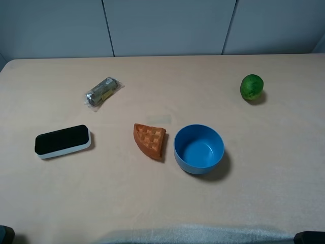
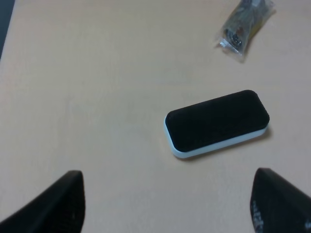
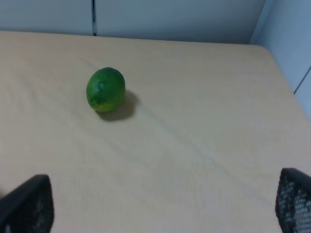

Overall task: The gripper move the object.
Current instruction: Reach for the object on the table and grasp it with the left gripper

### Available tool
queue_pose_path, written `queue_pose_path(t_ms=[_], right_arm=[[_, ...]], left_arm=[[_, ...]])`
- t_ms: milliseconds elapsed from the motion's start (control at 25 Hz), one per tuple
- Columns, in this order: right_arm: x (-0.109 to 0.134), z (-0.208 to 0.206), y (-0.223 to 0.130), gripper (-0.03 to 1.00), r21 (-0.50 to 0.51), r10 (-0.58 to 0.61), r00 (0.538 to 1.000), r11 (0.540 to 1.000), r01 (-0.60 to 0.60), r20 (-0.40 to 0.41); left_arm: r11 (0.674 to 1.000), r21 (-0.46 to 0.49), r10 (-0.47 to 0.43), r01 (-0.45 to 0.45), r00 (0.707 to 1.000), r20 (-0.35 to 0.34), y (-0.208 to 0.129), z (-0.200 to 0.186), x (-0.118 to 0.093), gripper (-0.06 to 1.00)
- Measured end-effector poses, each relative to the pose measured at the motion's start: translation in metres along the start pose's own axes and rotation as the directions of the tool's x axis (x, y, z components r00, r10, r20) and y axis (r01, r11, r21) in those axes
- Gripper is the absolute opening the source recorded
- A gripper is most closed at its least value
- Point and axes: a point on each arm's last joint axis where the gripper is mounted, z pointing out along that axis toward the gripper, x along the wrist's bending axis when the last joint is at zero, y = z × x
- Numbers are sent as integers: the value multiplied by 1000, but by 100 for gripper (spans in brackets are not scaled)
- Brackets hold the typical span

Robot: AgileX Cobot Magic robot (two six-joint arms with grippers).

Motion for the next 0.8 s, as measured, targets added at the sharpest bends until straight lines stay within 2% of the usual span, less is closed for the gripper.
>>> queue_pose_path(t_ms=[800], right_arm=[[0,0,0,69,0,0,1000,1000,0,0]], left_arm=[[1000,0,0,0,1000,0,0,0,0,76]])
